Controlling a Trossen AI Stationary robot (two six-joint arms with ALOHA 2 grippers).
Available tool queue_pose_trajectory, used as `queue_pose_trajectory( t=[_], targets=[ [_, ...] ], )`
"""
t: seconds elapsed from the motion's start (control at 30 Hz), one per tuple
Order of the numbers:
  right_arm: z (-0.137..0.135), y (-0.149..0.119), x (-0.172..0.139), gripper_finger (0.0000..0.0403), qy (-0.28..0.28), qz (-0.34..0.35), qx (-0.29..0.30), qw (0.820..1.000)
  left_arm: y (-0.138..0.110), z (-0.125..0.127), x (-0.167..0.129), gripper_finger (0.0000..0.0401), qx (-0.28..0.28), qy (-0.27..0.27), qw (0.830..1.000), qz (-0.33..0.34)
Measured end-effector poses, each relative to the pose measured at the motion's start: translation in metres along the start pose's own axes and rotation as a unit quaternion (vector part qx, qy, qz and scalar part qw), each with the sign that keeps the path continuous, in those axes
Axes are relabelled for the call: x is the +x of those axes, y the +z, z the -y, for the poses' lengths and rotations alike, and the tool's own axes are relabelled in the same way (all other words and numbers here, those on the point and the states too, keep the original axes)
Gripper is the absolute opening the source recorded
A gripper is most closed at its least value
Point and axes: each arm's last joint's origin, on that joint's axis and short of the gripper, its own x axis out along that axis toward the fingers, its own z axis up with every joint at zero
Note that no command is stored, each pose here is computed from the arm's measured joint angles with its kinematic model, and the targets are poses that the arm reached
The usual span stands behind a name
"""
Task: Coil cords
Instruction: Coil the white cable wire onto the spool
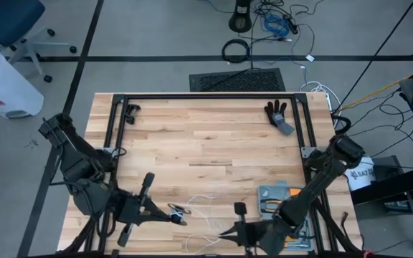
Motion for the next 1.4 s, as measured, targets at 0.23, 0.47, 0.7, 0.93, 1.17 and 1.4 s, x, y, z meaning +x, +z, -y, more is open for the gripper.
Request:
queue_pose_trajectory(
  t=[0.23,0.47,0.7,0.93,1.17,1.4],
  targets=[
    [-0.008,0.008,-0.033,0.0000,0.034,-0.025,-0.006,0.999,-0.007,-0.004,0.001,0.0002,-0.020,0.025,0.999,-0.034],
    [-0.026,0.044,-0.056,0.0000,0.068,-0.020,-0.047,0.996,-0.017,-0.015,0.006,0.0002,-0.057,0.051,0.994,-0.074],
    [-0.026,0.074,-0.069,0.0000,0.039,-0.019,-0.095,0.995,-0.023,-0.019,0.018,0.0002,-0.112,-0.001,0.989,-0.094],
    [-0.018,0.099,-0.078,0.0000,-0.028,-0.003,-0.138,0.990,-0.034,-0.023,0.040,0.0002,-0.149,-0.052,0.979,-0.126],
    [-0.016,0.111,-0.081,0.0000,-0.033,0.009,-0.166,0.986,-0.045,-0.030,0.060,0.0002,-0.168,-0.048,0.973,-0.151],
    [-0.024,0.114,-0.090,0.0000,-0.001,0.016,-0.171,0.985,-0.045,-0.032,0.060,0.0002,-0.165,-0.026,0.975,-0.148]
  ],
)
